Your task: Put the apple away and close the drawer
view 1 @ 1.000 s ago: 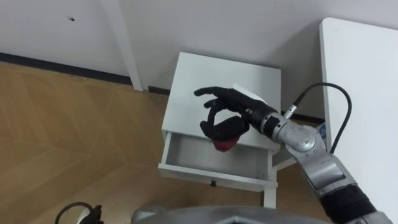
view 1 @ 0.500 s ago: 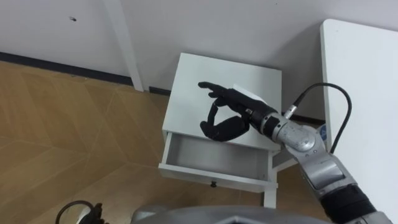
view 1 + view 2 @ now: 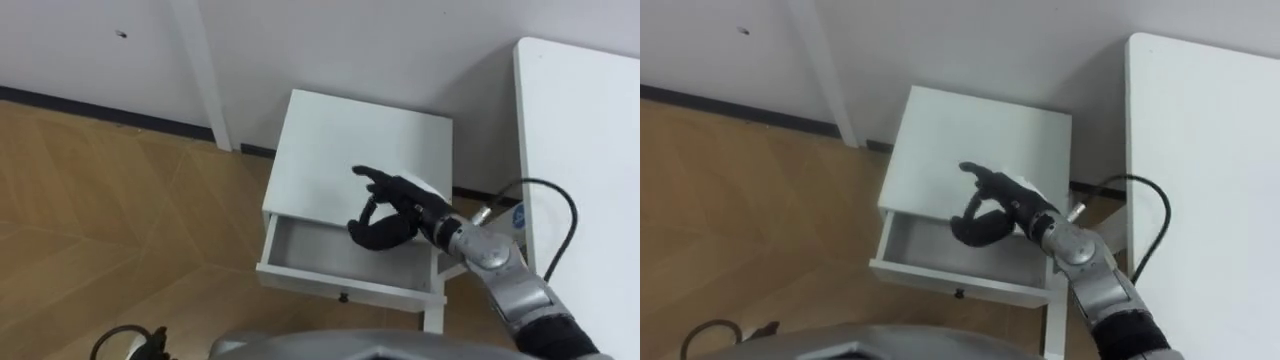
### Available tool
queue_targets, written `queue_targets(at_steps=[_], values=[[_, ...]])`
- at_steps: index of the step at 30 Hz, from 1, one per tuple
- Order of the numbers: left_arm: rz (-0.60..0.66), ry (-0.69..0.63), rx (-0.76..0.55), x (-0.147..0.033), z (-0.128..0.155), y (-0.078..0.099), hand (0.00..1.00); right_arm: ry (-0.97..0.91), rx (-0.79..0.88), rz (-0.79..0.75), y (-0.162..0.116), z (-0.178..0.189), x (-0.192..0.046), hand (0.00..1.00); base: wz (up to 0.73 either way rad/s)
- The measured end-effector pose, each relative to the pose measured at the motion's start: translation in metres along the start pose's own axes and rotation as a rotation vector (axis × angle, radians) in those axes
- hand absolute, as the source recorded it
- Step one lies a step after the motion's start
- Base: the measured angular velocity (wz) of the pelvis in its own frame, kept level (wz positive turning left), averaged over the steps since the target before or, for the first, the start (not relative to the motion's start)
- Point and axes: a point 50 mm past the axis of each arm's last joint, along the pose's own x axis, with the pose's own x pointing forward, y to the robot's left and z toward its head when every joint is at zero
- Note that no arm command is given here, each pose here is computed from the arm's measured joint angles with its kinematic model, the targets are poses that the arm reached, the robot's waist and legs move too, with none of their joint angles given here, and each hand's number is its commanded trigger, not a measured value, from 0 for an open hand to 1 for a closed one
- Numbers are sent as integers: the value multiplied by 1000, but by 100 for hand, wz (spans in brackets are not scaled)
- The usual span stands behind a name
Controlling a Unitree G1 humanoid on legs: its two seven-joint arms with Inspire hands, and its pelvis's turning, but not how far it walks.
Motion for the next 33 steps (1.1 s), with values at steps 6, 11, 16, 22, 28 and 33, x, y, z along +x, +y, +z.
queue_targets(at_steps=[6, 11, 16, 22, 28, 33], values=[[-12, 11, -69, 1, 4, -4, 0, 290, 110, -194, -10, -79, -24, 0, 60], [51, 31, -59, 4, 0, 21, 0, 540, 235, -241, 5, -133, -54, 0, 7], [26, 107, -80, 4, -8, 18, 0, 697, 287, -216, 28, -166, -81, 0, -8], [14, 162, -73, -2, -30, 11, 0, 757, 363, -242, 30, -168, -82, 0, 0], [73, 160, -92, 0, -25, 19, 0, 676, 316, -286, 11, -145, -60, 0, -16], [66, 141, -108, 2, -14, 14, 0, 607, 344, -309, 4, -128, -45, 0, -9]])
